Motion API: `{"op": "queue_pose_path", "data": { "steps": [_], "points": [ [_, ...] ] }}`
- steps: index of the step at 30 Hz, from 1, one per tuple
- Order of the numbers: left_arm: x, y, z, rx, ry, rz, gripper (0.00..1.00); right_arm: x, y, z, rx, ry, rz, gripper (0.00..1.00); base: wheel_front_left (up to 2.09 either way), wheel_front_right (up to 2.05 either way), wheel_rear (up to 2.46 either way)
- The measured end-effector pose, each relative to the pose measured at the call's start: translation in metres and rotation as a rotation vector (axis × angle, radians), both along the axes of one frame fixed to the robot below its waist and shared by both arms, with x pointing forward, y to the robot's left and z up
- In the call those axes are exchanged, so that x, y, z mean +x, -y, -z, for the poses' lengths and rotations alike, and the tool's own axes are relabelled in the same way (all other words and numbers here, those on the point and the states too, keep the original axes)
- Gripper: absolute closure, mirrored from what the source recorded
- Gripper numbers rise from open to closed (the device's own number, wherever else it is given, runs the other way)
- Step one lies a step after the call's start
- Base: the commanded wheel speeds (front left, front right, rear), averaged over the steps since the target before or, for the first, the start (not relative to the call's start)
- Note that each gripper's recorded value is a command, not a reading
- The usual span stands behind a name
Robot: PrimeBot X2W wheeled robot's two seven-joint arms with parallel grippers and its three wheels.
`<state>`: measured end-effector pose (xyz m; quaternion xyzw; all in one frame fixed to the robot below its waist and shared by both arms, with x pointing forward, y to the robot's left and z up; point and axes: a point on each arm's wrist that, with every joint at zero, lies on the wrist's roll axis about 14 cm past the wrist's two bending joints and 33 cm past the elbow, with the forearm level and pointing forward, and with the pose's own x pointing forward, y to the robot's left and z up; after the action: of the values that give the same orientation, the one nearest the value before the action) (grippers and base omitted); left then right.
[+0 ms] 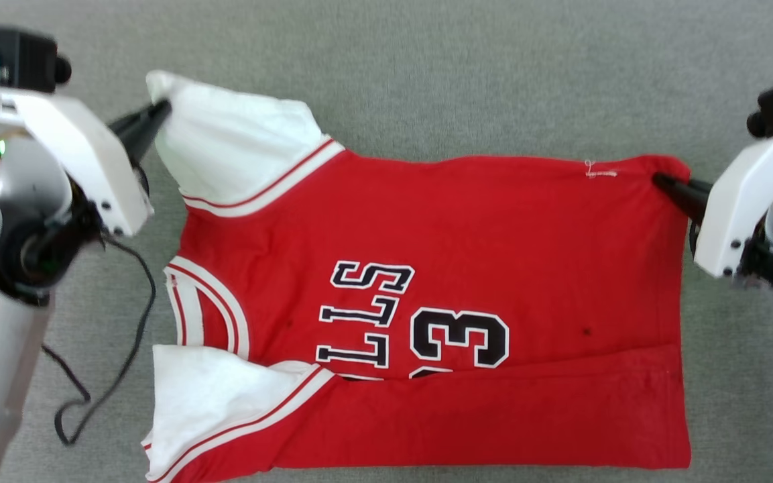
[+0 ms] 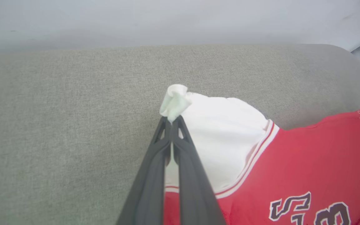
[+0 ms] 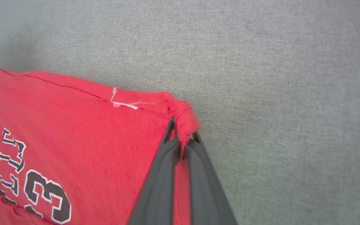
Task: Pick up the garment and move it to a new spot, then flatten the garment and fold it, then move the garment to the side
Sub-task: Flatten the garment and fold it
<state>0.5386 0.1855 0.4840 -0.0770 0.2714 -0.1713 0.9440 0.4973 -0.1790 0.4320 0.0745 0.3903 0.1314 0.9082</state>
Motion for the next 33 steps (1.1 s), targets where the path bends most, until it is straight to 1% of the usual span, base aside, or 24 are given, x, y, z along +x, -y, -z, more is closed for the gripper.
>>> {"op": "queue_pose_path", "data": {
  "steps": [4, 8, 13, 16, 18, 19, 20, 21, 22, 23, 24, 28, 33],
  "points": [
    [-0.034, -0.006, 0.003, -0.049, -0.009, -0.052, 1.00, -0.023, 0.001, -0.010, 0.012, 0.046, 0.013, 1.00, 0.00, 0.00, 0.00],
    [-0.075, -0.016, 0.012, -0.097, -0.039, -0.120, 1.00, -0.051, 0.000, -0.011, 0.047, 0.057, 0.031, 1.00, 0.00, 0.00, 0.00],
    [-0.135, -0.022, 0.036, -0.144, -0.120, -0.196, 1.00, -0.095, 0.000, 0.000, 0.080, 0.028, 0.058, 1.00, 0.00, 0.00, 0.00],
    [-0.170, -0.014, 0.056, -0.179, -0.197, -0.211, 1.00, -0.116, 0.005, 0.008, 0.105, 0.015, 0.096, 1.00, 0.00, 0.00, 0.00],
    [-0.186, -0.010, 0.067, -0.199, -0.237, -0.221, 1.00, -0.129, 0.009, 0.017, 0.091, -0.002, 0.110, 1.00, 0.00, 0.00, 0.00],
    [-0.194, -0.008, 0.072, -0.207, -0.257, -0.224, 1.00, -0.135, 0.008, 0.022, 0.102, -0.012, 0.123, 0.92, 0.00, 0.00, 0.00],
    [-0.202, -0.005, 0.079, -0.206, -0.282, -0.221, 1.00, -0.141, 0.008, 0.026, 0.105, -0.016, 0.132, 0.67, 0.00, 0.00, 0.00],
    [-0.206, -0.004, 0.084, -0.210, -0.291, -0.227, 0.89, -0.146, 0.009, 0.031, 0.100, -0.022, 0.136, 0.08, 0.00, 0.00, 0.00],
    [-0.208, -0.004, 0.086, -0.213, -0.287, -0.240, 0.53, -0.150, 0.009, 0.034, 0.105, -0.023, 0.149, 0.00, 0.00, 0.00, 0.00],
    [-0.209, -0.004, 0.088, -0.210, -0.285, -0.243, 0.18, -0.152, 0.009, 0.036, 0.118, -0.022, 0.163, 0.00, 0.00, 0.00, 0.00],
    [-0.209, -0.003, 0.089, -0.206, -0.279, -0.242, 0.00, -0.155, 0.009, 0.037, 0.117, -0.016, 0.168, 0.00, 0.00, 0.00, 0.00],
    [-0.207, 0.001, 0.083, -0.176, -0.197, -0.230, 0.00, -0.158, 0.014, 0.029, 0.111, 0.048, 0.190, 0.00, 0.00, 0.00, 0.00],
    [-0.189, -0.001, 0.048, -0.123, 0.021, -0.235, 0.00, -0.152, 0.024, -0.004, 0.092, 0.190, 0.199, 0.00, 0.00, 0.00, 0.00]
  ]
}}
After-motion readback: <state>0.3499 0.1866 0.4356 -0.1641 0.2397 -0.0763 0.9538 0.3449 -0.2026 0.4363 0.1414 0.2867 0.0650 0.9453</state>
